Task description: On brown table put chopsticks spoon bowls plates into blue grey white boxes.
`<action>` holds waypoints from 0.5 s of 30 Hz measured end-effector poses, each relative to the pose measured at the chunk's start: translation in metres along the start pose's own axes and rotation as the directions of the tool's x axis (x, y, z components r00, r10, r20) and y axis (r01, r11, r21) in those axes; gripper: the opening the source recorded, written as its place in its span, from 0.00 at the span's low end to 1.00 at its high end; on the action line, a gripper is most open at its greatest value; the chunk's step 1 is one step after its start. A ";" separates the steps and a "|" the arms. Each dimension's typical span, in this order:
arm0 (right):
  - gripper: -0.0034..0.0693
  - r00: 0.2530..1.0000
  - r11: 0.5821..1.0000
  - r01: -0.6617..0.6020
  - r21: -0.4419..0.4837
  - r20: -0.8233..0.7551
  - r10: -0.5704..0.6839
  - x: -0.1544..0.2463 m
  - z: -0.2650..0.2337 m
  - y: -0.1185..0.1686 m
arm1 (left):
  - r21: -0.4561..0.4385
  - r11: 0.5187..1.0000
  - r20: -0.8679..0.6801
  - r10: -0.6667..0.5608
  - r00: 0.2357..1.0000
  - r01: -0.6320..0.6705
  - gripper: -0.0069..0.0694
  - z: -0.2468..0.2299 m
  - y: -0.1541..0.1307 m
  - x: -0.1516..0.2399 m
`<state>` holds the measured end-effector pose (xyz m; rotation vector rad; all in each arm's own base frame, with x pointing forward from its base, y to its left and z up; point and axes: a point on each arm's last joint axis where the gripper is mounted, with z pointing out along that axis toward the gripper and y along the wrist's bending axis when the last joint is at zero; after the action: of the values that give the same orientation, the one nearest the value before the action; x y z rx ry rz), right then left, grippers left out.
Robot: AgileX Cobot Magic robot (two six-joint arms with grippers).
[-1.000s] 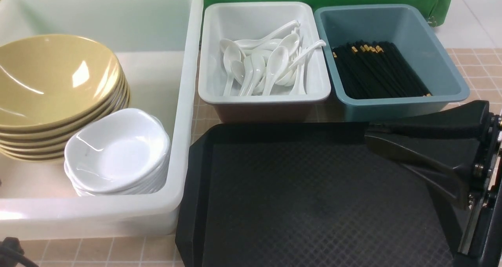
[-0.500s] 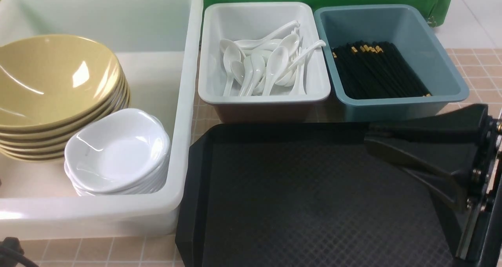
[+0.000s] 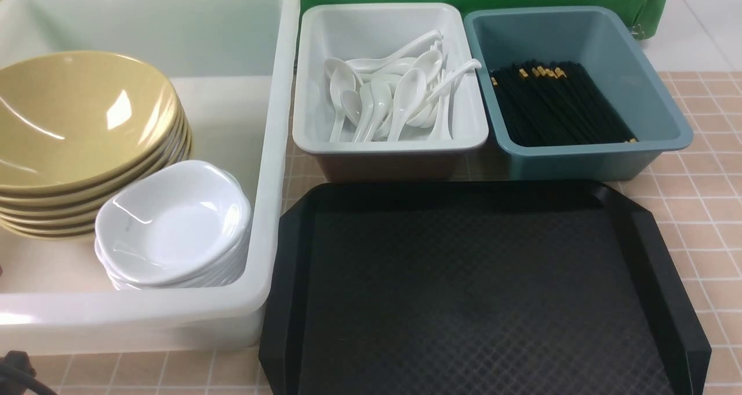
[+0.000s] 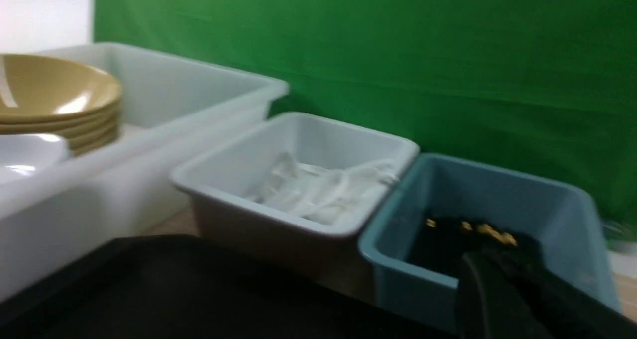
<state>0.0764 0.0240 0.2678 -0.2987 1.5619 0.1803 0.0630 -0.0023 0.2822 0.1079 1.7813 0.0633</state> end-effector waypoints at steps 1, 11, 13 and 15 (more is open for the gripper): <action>0.11 1.000 1.000 0.000 0.011 -0.010 0.000 0.005 -0.001 -0.001 | 0.000 1.000 0.000 0.000 1.000 0.000 0.09 0.000 0.000 0.000; 0.11 0.995 0.933 -0.041 0.359 -0.068 0.069 0.078 -0.026 -0.015 | 0.000 1.000 0.000 0.000 1.000 0.000 0.09 0.000 0.000 0.000; 0.11 0.989 0.933 -0.041 0.358 -0.116 0.088 0.084 -0.027 -0.016 | 0.000 1.000 0.000 0.000 1.000 0.000 0.09 0.000 0.000 0.000; 0.11 0.972 0.924 -0.037 0.379 -0.200 0.121 0.091 -0.029 -0.015 | 0.000 1.000 0.000 0.000 1.000 0.000 0.09 0.000 0.000 0.000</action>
<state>0.0542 -0.0060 0.1784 0.0490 1.7911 -0.0937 0.0630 -0.0023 0.2822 0.1079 1.7813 0.0633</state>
